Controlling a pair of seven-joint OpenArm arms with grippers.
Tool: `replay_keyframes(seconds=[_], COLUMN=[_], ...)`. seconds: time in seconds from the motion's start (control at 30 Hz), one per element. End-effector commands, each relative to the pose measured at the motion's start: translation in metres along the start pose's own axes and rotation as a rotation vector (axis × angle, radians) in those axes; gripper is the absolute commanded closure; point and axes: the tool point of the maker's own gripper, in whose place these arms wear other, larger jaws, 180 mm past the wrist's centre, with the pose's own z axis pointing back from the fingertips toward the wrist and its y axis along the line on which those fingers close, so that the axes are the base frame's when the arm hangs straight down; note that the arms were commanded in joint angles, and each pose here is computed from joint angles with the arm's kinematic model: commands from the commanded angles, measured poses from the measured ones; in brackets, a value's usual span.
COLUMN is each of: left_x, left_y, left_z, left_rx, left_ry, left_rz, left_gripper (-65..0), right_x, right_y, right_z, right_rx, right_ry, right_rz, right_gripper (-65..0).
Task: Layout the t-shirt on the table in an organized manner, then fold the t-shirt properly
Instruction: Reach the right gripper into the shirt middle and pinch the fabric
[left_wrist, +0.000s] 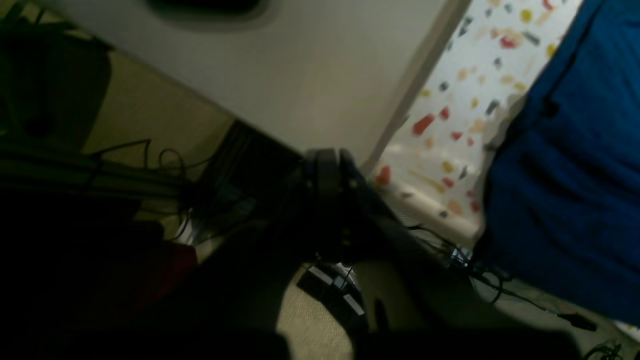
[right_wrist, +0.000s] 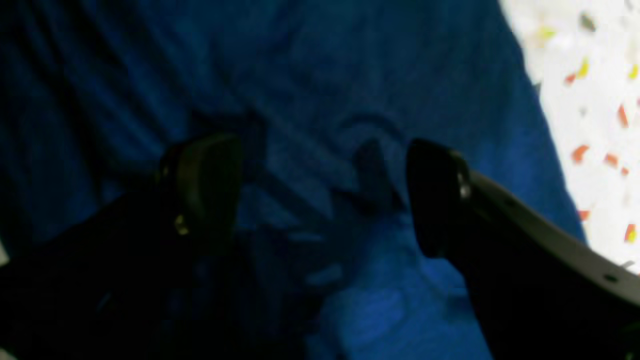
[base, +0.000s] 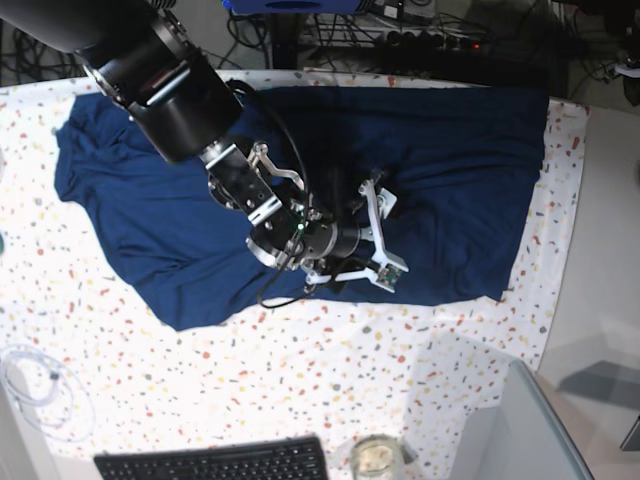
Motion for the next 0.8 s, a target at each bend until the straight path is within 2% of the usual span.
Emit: replay_keyframes(seconds=[0.0,0.13,0.23,0.27,0.33,0.43,0.5,0.67,0.77], left_x=[0.015,0.016,0.017,0.016,0.014,0.012,0.012,0.013,0.027], left_y=[0.004,0.002,-0.001,-0.005,-0.015,-0.022,-0.023,-0.022,-0.029], left_z=[0.004,0.003,0.001,-0.002,-0.006,-0.010,-0.010,-0.009,-0.007], left_rx=[0.000,-0.003,-0.011,-0.022,-0.049,-0.069,-0.071,-0.070,-0.077], left_ry=[-0.042,-0.045,-0.046,-0.040,-0.029,-0.018,-0.018,-0.021,-0.049], left_rz=[-0.027,-0.024,-0.027,-0.033,-0.045,-0.056,-0.057,-0.056,-0.094], left_gripper=[0.0,0.0,0.0,0.0,0.0,0.0,0.0,0.0,0.0], right_x=[0.016,-0.003,0.000,0.001,0.002,0.002,0.002,0.003,0.008], right_y=[-0.010,-0.030,-0.033,-0.033,-0.033,-0.033,-0.034,-0.031,-0.019], right_z=[0.001,-0.005,-0.005,-0.005,-0.005,-0.005,-0.005,-0.005,0.002], right_rx=[-0.015,-0.078,-0.093,-0.093,-0.095,-0.095,-0.097,-0.094,-0.088], right_ry=[-0.036,0.024,-0.006,-0.016,-0.022,-0.022,-0.022,-0.029,-0.075], right_rz=[0.001,-0.046,-0.055,-0.057,-0.058,-0.058,-0.060,-0.062,-0.063], right_gripper=[-46.5,-46.2,-45.6,-43.7,-32.1,-9.2,0.0,0.0,-0.2])
